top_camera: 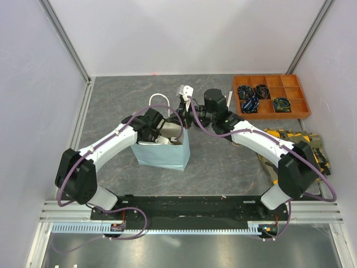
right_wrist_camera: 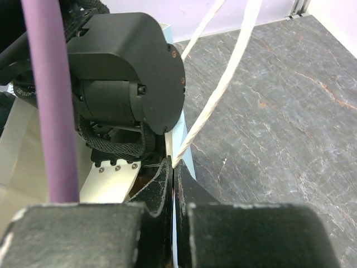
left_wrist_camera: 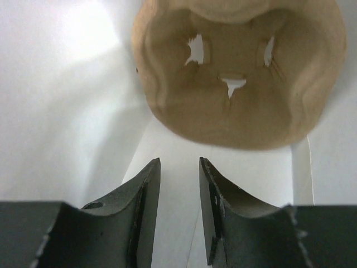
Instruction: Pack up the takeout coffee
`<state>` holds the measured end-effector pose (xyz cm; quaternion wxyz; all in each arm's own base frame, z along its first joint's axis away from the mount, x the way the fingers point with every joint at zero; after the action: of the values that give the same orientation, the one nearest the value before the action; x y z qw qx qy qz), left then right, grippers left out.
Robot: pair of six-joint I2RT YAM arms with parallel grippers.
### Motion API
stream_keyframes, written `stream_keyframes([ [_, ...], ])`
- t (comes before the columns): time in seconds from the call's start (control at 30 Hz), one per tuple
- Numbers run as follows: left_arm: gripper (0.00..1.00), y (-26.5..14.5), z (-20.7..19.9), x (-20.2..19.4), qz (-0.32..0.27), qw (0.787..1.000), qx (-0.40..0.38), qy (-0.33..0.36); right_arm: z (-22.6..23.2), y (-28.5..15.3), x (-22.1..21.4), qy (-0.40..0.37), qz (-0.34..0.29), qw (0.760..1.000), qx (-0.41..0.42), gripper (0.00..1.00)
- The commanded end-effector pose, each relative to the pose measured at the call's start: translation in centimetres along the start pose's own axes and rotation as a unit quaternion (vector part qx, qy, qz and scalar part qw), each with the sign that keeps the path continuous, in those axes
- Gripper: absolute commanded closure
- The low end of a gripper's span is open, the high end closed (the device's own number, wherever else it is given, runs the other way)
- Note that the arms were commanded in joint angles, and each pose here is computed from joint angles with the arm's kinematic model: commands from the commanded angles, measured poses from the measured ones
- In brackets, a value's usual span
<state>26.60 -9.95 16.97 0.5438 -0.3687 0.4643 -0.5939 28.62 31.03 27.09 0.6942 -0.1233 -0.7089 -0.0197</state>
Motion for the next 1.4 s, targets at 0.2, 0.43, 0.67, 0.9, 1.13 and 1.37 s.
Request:
stream_keyframes([
  [0.2, 0.6, 1.3, -0.9, 0.6, -0.042, 0.999, -0.026, -0.005, -0.2, 0.2, 1.0, -0.015, -0.011, 1.0, 0.02, 1.0],
  [0.43, 0.58, 2.1, -1.2, 0.7, -0.043, 0.998, -0.042, -0.021, -0.2, 0.0, 1.1, -0.023, -0.01, 0.999, 0.02, 1.0],
  [0.67, 0.52, -1.3, 0.9, 1.2, -0.075, 0.996, 0.006, -0.037, 0.0, -0.2, 0.8, -0.032, -0.008, 0.999, 0.019, 1.0],
  [0.9, 0.48, -5.7, 3.3, 1.9, -0.117, 0.99, 0.056, -0.052, 0.1, -0.3, 0.4, -0.038, -0.005, 0.999, 0.018, 1.0],
  [1.13, 0.43, -8.6, 3.2, 2.4, -0.172, 0.981, 0.073, -0.046, 0.0, -0.4, 0.2, -0.043, -0.003, 0.999, 0.012, 1.0],
  [1.37, 0.39, -11.6, 3.6, 2.6, -0.219, 0.967, 0.104, -0.081, 0.0, -0.5, 0.2, -0.051, -0.003, 0.999, 0.009, 1.0],
])
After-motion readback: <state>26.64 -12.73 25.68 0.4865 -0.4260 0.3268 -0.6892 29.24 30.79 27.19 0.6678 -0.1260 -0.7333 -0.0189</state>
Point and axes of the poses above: each gripper's point midway between its finger pads, its own y axis out along the fingers, its own z axis along the line the jaws close on, x = y × z, the point moved 7 cm from there along -y, back along the fingers, and after that the axes turned 5 degrees about -y, right-handed, at the moved point
